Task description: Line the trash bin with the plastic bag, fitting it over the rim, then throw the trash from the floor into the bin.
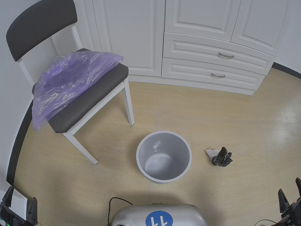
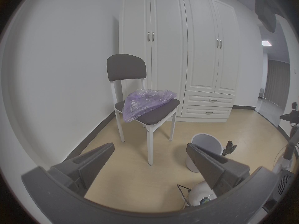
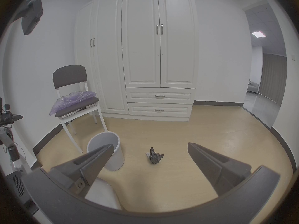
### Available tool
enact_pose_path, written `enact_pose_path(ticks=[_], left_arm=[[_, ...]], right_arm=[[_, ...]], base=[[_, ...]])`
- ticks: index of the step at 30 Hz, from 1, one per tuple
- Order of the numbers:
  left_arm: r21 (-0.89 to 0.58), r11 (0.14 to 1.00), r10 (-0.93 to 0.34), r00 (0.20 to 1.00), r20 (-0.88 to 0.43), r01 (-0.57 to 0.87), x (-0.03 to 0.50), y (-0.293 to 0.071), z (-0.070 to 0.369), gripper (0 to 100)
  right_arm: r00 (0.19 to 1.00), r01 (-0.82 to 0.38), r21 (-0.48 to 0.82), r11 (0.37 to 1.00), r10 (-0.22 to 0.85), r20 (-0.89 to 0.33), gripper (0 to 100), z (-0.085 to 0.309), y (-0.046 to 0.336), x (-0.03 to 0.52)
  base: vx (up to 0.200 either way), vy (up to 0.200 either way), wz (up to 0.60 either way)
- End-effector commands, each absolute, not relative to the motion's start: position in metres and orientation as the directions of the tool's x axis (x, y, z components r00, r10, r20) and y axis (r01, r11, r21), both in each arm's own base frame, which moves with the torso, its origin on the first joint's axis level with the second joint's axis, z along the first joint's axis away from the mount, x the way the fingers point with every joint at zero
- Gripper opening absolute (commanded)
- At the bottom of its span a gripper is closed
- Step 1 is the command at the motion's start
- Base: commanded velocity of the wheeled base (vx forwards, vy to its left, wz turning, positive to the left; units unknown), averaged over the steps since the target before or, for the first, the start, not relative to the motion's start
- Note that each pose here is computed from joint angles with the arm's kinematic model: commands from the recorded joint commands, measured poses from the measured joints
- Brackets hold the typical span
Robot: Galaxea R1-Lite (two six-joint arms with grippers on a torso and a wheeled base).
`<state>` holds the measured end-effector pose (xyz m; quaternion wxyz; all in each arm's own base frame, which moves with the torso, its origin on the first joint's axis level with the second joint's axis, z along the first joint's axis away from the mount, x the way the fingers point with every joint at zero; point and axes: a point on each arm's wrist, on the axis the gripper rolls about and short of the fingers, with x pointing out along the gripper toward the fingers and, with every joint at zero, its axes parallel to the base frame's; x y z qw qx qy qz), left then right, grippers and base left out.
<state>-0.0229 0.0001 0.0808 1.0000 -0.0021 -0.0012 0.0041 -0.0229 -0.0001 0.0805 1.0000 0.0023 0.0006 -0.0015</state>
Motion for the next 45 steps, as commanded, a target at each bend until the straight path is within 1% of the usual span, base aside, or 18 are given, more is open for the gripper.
enact_pose_path(ticks=[1,26,31,37,45], left_arm=[[-0.005,1.0,0.009,1.0,0.002,-0.009,-0.0228,0.0001,0.0756,100],[0.003,1.0,0.008,1.0,0.0,-0.008,-0.0228,0.0,0.0755,100],[0.032,0.999,0.002,1.0,0.002,-0.002,-0.0228,-0.0002,0.0756,100],[0.061,0.998,-0.02,1.0,0.002,0.02,-0.0228,-0.0006,0.0756,100],[0.08,0.996,-0.035,0.999,0.003,0.035,-0.0229,-0.0009,0.0761,100]], right_arm=[[1.0,0.003,0.005,1.0,-0.003,-0.003,100,0.0752,-0.0001,-0.0228],[1.0,0.012,0.001,1.0,-0.012,-0.005,100,0.075,-0.0002,-0.0228],[1.0,-0.011,-0.049,0.999,0.011,-0.005,100,0.075,0.0003,-0.0228],[1.0,-0.022,-0.08,0.997,0.021,-0.008,100,0.0747,0.0005,-0.0228],[1.0,-0.027,-0.087,0.996,0.026,-0.008,100,0.0752,0.0006,-0.023]], base=[[0.0,0.0,0.0],[0.0,0.0,0.0],[0.0,0.0,0.0],[0.0,0.0,0.0],[0.0,0.0,0.0]])
